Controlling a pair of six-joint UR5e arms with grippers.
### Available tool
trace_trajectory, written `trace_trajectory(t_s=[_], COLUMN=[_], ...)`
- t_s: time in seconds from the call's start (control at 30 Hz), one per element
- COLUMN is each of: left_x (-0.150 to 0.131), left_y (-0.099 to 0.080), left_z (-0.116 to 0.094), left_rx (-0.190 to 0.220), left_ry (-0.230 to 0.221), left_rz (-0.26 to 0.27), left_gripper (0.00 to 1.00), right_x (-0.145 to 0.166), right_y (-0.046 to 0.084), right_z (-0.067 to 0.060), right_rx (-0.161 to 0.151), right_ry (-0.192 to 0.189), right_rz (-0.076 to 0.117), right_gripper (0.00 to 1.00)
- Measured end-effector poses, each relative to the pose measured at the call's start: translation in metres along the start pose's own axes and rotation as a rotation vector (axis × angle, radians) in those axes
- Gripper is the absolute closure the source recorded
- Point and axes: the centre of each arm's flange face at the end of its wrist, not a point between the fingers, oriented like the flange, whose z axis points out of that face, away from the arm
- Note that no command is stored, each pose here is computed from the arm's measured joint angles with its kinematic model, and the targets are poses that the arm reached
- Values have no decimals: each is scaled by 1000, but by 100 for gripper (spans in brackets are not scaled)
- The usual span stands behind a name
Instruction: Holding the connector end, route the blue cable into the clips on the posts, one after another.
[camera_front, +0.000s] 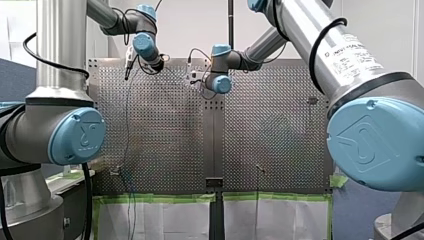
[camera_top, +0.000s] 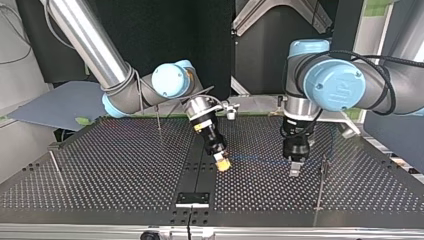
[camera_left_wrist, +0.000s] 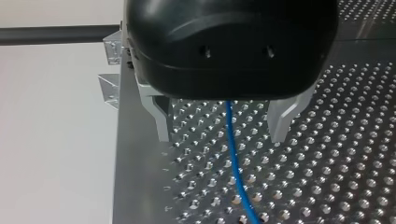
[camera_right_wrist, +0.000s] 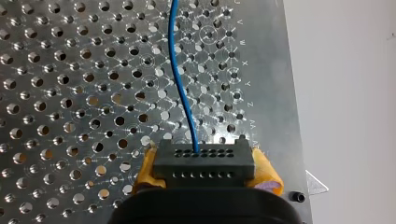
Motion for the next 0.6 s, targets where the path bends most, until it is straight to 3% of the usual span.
trace_trajectory(t_s=[0.27, 0.6], left_x=[10, -2], left_y=[-5, -1], left_z=[12, 23], left_rx=[1, -32], left_ry=[12, -33], left_rz=[0, -38], left_gripper=[0, 0], right_x=[1, 2], right_y=[-3, -6], right_z=[0, 0], right_rx=[4, 8], right_ry=[1, 2], right_rz=[-4, -1], right_gripper=[100, 100])
